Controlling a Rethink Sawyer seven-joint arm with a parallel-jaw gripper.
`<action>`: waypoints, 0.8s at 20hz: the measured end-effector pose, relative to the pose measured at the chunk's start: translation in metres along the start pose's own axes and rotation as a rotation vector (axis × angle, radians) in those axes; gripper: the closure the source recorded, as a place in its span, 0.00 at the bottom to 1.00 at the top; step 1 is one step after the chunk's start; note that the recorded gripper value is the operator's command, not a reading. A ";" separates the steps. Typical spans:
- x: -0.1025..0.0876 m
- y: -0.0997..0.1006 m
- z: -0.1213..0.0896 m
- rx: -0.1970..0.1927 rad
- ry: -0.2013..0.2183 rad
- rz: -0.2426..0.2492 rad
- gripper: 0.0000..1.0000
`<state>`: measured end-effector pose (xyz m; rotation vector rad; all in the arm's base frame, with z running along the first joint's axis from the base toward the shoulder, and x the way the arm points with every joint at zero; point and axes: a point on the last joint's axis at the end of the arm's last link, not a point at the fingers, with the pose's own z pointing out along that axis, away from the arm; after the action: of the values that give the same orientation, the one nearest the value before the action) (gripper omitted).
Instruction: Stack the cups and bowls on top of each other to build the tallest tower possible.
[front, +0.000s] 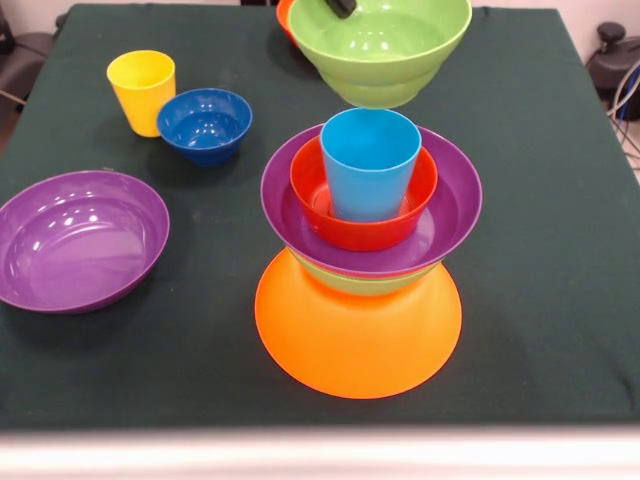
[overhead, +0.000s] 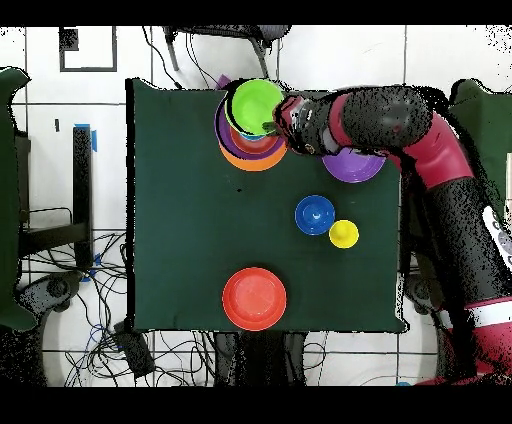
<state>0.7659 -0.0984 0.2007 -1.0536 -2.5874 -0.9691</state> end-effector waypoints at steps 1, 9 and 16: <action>0.000 -0.001 0.001 0.004 -0.002 -0.002 1.00; -0.001 -0.005 0.005 0.017 -0.005 -0.009 1.00; -0.001 -0.006 0.006 0.020 -0.006 -0.012 1.00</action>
<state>0.7629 -0.0976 0.1926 -1.0394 -2.6055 -0.9416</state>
